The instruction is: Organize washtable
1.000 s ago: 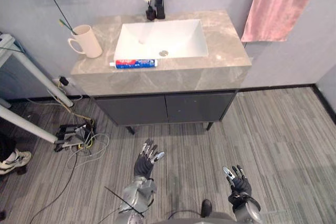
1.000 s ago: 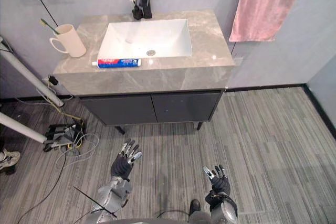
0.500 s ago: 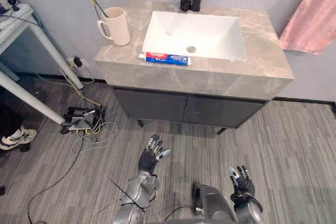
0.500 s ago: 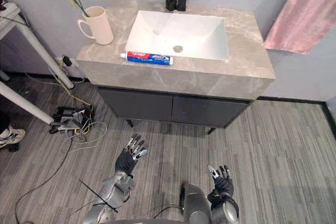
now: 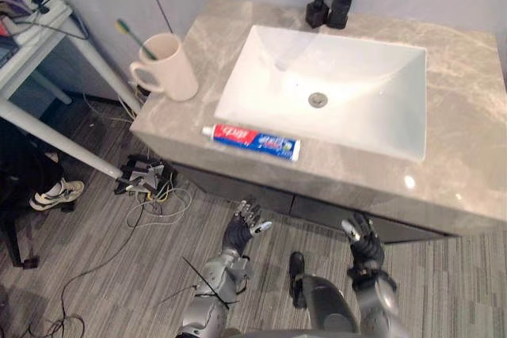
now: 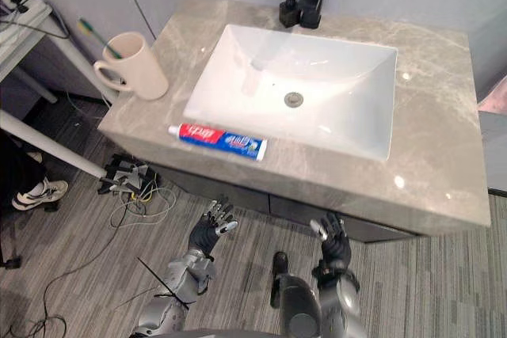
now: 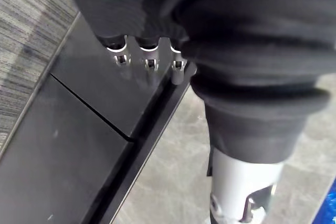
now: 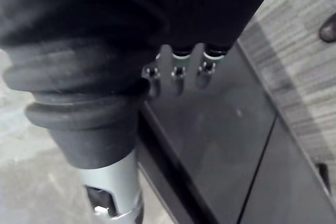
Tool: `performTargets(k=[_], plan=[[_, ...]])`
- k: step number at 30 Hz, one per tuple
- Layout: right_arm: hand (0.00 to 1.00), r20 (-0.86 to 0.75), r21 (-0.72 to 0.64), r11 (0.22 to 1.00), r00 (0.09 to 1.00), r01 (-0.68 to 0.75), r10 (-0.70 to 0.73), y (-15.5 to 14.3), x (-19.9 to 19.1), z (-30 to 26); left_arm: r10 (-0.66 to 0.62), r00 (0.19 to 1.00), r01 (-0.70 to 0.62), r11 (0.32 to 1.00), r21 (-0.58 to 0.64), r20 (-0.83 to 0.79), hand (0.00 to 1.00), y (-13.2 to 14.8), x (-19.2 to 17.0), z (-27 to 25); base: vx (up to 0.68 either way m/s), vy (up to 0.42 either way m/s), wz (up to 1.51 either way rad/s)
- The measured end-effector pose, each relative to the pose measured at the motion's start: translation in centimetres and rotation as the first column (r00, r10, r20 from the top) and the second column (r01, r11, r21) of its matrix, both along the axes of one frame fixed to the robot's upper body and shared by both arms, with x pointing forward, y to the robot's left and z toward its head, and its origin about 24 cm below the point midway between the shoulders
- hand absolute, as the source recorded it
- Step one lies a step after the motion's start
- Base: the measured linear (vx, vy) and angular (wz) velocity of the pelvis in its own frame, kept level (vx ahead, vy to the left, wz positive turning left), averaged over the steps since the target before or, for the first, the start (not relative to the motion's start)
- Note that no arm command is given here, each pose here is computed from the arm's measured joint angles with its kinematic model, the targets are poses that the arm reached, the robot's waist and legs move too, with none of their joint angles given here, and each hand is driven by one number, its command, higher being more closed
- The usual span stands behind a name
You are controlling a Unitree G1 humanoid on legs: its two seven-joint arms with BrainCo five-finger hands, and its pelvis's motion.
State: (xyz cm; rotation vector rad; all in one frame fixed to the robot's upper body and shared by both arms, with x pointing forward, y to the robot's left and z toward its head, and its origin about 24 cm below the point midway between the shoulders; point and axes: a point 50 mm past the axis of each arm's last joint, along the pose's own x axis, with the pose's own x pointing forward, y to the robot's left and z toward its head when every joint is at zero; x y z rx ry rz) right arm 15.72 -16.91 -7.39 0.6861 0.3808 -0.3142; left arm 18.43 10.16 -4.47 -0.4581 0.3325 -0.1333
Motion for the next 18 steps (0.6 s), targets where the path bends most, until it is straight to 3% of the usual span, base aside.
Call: performTargets(k=[4,18], plan=[[0.0,-0.004,0.018,1.0,1.0,0.018,-0.018,-0.1,-1.0,0.1,0.019,0.998,-0.019,1.0,0.0,-0.054,0.0,0.6,-2.3,-0.8,0.19,0.048,-0.86],[0.0,0.126,-0.015,0.995,0.988,0.096,-0.093,-2.4,0.0,1.9,-0.024,0.999,0.025,1.0,-0.012,0.042,0.0,-0.2,-1.7,1.1,-0.02,0.167,-0.2]])
